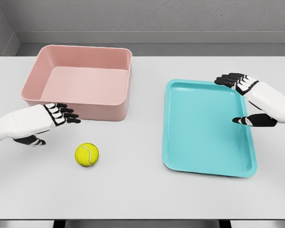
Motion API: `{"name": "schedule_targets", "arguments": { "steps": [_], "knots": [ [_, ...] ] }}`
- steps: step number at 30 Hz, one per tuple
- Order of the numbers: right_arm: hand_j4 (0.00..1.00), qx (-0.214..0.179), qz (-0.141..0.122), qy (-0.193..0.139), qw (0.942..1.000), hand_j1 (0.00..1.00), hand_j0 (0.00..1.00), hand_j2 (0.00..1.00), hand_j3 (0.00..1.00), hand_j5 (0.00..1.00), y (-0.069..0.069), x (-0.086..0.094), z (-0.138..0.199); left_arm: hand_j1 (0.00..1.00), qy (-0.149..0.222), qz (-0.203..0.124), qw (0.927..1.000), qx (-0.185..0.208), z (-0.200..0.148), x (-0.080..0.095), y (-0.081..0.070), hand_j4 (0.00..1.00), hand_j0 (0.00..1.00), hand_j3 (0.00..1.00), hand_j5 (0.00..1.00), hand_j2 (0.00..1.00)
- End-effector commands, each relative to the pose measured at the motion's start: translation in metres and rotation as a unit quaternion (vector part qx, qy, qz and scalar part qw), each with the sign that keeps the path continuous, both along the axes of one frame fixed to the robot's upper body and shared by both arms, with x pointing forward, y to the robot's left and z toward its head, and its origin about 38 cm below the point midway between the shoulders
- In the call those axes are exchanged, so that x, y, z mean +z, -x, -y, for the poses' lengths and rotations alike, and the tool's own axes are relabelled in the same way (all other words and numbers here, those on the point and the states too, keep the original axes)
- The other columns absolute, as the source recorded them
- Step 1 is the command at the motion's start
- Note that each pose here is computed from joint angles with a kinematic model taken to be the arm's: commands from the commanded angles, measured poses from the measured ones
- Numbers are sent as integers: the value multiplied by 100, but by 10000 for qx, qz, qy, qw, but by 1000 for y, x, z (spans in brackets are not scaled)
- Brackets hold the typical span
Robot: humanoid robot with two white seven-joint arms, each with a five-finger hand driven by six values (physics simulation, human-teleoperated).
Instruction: Put the tennis from the blue tray into the pink basket with both arms
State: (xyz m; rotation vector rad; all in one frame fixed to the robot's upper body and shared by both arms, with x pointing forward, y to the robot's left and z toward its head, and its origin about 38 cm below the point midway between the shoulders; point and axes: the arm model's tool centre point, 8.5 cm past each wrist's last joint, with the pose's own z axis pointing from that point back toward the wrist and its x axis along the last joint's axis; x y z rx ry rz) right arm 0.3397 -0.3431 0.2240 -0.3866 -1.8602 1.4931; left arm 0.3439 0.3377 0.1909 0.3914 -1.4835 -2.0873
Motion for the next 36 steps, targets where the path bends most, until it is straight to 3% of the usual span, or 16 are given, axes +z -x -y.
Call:
{"name": "schedule_targets", "arguments": {
  "steps": [1, 14, 23, 36],
  "knots": [
    [100, -3, -7, -46, 10000, 100, 100, 100, 100, 100, 0, 0, 0, 100, 76, -235, 9996, -119, 11, -16, 6, 100, 100, 100, 100, 100],
    [100, -7, -13, -47, 10000, 100, 100, 100, 100, 100, 0, 0, 1, 100, 144, -269, 9983, -488, 33, -16, 17, 100, 100, 100, 100, 100],
    [100, -10, -9, -45, 10000, 100, 100, 100, 100, 100, 0, 0, 1, 100, 226, -371, 9962, -760, 56, -26, 18, 100, 100, 100, 100, 100],
    [100, -6, -21, -47, 10000, 100, 100, 100, 100, 100, 0, 0, 1, 100, 220, -441, 9955, -814, 60, -31, 20, 100, 100, 100, 100, 100]
  ]
}}
